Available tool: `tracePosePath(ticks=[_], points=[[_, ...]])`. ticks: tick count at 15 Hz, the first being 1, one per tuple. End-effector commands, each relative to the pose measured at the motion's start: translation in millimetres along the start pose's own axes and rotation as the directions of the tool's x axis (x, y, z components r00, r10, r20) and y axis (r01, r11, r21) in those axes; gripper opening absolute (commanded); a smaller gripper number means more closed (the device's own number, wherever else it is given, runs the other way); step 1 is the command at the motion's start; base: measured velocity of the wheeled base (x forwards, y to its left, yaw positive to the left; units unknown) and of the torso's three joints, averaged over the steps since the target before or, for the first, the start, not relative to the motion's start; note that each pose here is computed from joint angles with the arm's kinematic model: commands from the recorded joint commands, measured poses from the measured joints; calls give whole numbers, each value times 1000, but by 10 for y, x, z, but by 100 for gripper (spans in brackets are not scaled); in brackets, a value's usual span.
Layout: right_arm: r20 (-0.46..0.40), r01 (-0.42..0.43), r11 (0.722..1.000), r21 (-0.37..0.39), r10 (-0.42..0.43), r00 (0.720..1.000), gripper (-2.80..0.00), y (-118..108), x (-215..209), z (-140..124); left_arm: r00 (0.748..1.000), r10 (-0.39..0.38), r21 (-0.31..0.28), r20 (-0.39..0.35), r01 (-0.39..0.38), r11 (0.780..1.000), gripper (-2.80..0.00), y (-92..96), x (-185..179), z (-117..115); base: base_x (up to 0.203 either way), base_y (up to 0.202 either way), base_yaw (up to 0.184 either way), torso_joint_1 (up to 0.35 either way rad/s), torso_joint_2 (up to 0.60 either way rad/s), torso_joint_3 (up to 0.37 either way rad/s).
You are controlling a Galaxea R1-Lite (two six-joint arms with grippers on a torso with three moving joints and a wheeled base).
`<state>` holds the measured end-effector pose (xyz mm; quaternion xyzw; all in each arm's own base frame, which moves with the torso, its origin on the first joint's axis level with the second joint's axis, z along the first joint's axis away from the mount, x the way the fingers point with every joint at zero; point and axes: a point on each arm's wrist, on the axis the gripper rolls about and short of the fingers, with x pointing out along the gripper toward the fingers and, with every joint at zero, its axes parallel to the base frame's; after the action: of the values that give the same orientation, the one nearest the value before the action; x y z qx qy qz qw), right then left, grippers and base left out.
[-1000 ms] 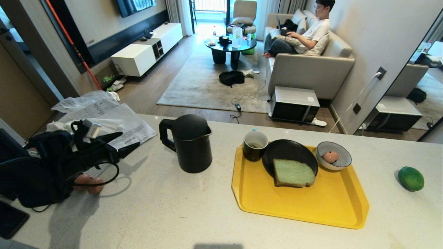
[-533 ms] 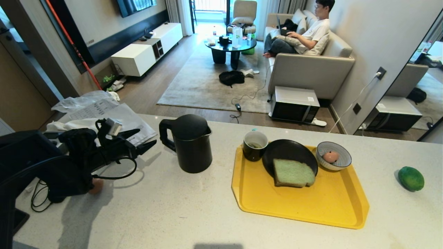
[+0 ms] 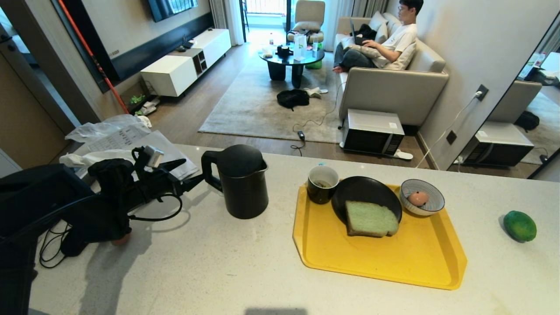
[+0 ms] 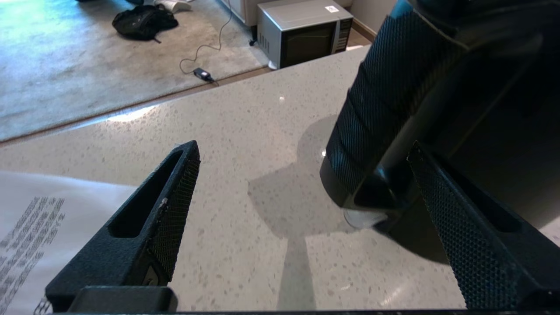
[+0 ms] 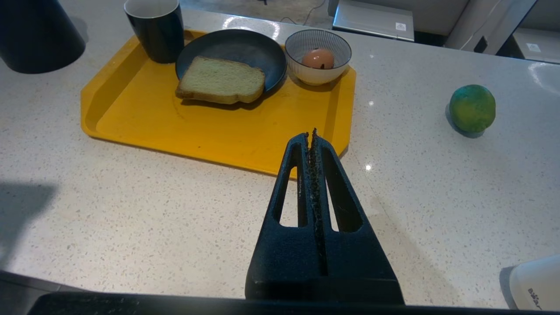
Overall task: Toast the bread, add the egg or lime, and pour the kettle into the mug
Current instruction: Pick up the kettle
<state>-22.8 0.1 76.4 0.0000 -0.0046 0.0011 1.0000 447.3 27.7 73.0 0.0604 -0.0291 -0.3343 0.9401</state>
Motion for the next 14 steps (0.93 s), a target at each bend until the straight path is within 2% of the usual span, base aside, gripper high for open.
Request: tracePosePath(ticks=[1, 4, 10, 14], points=[[-2, -1, 1000, 0, 1, 1000, -280, 0, 2, -4, 1000, -4, 22, 26, 4, 1000, 0, 56, 71, 31, 0, 0, 0, 0, 0, 0], [-1, -1, 1000, 0, 1, 1000, -280, 0, 1, 0, 1000, -15, 7, 14, 15, 1000, 0, 78, 164, 47, 0, 0, 0, 0, 0, 0], [-3, -1, 1000, 0, 1, 1000, -280, 0, 2, -4, 998, -58, -8, 23, 58, 998, 0, 3, 395, 64, 0, 0, 0, 0, 0, 0], [-3, -1, 1000, 0, 1, 1000, -280, 0, 2, -4, 997, -82, -26, 11, 82, 996, 0, -76, 491, -50, 0, 0, 0, 0, 0, 0]])
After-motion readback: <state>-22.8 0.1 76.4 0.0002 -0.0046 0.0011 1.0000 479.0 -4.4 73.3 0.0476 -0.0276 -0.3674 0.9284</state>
